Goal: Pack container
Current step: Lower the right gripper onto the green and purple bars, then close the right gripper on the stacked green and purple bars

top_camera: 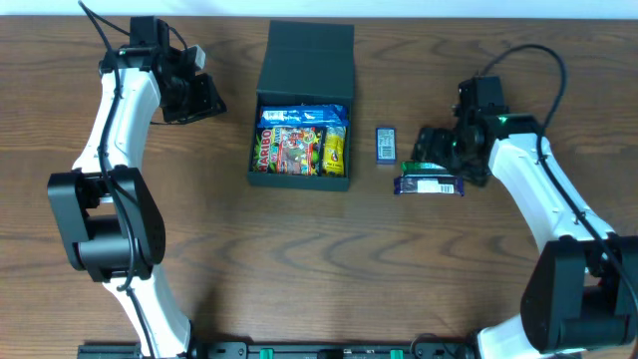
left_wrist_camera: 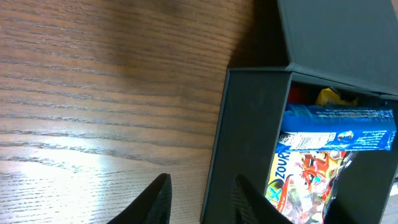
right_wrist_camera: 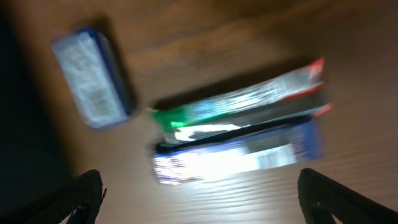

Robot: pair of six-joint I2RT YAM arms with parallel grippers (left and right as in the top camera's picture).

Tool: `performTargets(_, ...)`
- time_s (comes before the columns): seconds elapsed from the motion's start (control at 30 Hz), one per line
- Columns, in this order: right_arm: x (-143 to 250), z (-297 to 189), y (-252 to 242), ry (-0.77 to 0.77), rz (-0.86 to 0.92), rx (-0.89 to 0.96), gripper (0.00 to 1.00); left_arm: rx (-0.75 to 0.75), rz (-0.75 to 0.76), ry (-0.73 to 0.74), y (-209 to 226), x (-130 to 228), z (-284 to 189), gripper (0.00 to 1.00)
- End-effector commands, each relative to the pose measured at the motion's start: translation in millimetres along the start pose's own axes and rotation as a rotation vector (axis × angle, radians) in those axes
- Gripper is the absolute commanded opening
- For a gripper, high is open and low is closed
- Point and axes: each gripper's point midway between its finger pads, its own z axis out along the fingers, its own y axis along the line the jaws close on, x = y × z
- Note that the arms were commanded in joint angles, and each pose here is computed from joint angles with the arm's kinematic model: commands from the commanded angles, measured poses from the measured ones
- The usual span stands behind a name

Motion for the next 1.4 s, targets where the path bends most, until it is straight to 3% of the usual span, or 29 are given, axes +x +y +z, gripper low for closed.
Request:
performTargets(0.0, 16, 1, 28, 0.132, 0.473, -0.134, 0.99, -0.003, 0.01, -0.005, 0, -5, 0, 0.36)
performTargets(0.17, 22, -1, 36, 0.208, 0.839, -0.139, 0.96, -0.003, 0.009, -0.005, 0, -4, 0, 0.38)
performTargets(0.33, 26, 0, 40, 0.23, 0.99, -0.122, 0.84, -0.003, 0.018, -0.005, 0, -4, 0, 0.39)
performTargets(0.53, 27, 4, 38, 0.173, 0.989, -0.08, 0.99, -0.003, 0.032, -0.006, 0, -5, 0, 0.39)
performTargets(0.77, 24, 9, 16, 0.054, 0.953, 0.028, 0.99, -0.003, 0.032, -0.006, 0, -5, 0, 0.39)
performTargets(1.1, 35, 36, -7, 0.101, 1.038, 0.153, 0.99, -0.003, 0.032, -0.006, 0, -5, 0, 0.39)
performTargets(1.37, 15, 52, -23, 0.062, 1.074, 0.152, 0.99, -0.003, 0.032, -0.006, 0, -5, 0, 0.39)
